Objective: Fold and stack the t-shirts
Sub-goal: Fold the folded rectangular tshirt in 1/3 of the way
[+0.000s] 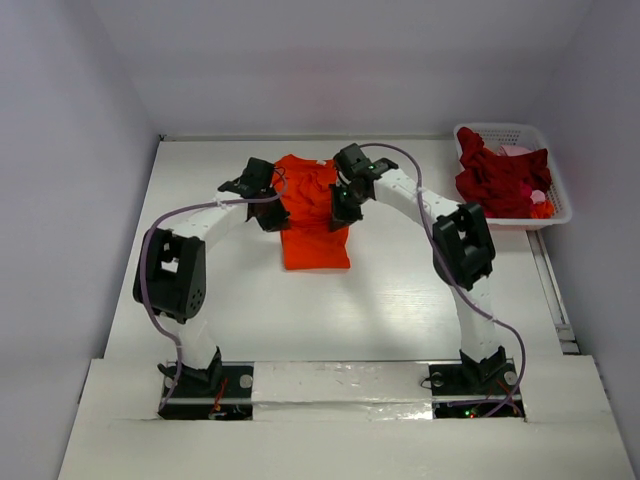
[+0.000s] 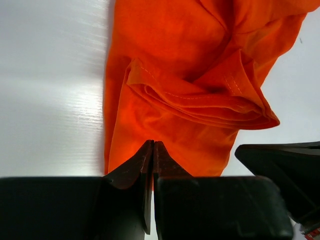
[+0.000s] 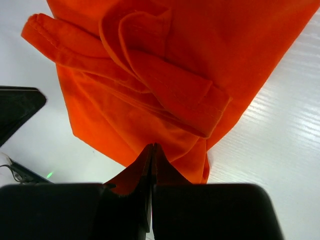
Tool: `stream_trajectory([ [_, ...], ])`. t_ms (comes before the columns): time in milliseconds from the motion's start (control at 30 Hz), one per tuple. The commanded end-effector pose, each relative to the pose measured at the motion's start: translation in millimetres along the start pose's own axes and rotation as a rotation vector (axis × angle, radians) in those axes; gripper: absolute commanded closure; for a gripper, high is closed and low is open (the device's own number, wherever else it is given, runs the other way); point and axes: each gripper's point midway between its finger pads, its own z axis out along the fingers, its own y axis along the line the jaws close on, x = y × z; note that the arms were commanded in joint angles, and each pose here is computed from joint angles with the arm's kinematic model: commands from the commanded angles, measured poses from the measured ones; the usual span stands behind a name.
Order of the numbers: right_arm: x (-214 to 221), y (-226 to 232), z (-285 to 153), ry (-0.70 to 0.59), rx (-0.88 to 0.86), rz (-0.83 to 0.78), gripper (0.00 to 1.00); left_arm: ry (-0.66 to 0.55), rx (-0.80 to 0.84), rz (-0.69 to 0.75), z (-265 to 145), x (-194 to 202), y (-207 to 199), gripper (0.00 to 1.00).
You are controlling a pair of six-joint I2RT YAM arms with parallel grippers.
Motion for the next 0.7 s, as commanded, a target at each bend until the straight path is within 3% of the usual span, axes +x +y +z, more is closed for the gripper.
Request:
stream_trajectory([
  [0,-10.6,16.2,-3.8,-0.019,-0.044,-0.040,1.00,0.020,0.022,0.024,10.6,-0.7,-3.3,1.00],
  [300,-19.1,16.9,6.6,-0.020,-0.041,-0.048,1.00,0.091,0.031,0.037,42.6,7.8,-7.2,1.00],
  [667,-26.4,10.5,24.5,-0.023,-0.015,-0.046,1.00,0.057,0.057,0.039,41.6,-11.8,-25.7,1.00],
])
